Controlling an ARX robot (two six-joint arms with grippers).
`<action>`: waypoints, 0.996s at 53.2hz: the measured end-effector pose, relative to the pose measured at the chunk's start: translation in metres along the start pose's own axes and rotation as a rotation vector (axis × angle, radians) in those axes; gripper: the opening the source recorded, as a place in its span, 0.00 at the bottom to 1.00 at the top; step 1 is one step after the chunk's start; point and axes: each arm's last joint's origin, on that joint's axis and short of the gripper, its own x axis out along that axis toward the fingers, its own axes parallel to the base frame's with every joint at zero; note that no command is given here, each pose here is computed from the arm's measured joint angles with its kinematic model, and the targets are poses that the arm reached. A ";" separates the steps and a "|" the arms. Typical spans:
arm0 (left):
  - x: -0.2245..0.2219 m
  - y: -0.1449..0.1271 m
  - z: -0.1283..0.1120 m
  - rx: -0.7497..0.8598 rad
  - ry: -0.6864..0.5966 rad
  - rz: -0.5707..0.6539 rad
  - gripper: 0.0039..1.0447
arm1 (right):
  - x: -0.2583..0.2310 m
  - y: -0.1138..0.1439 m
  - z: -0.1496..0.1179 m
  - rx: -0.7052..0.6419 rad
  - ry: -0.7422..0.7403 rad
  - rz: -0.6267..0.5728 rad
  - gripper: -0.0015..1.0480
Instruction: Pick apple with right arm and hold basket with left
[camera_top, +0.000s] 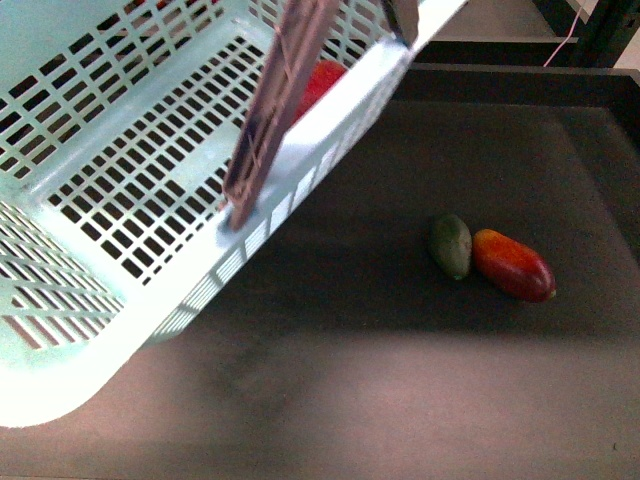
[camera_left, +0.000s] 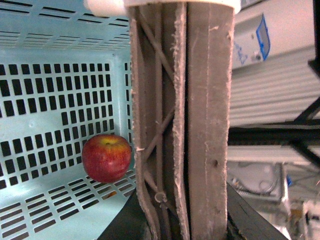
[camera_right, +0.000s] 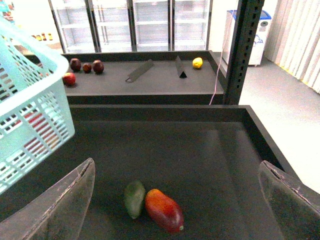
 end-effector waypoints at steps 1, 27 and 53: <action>0.000 0.002 0.005 -0.018 -0.015 0.000 0.17 | 0.000 0.000 0.000 0.000 0.000 0.000 0.92; 0.033 0.101 0.081 -0.406 -0.320 0.237 0.17 | 0.000 0.000 0.000 0.000 0.000 0.000 0.92; 0.084 0.143 0.075 -0.472 -0.281 0.400 0.17 | 0.000 0.000 0.000 0.000 0.000 0.000 0.92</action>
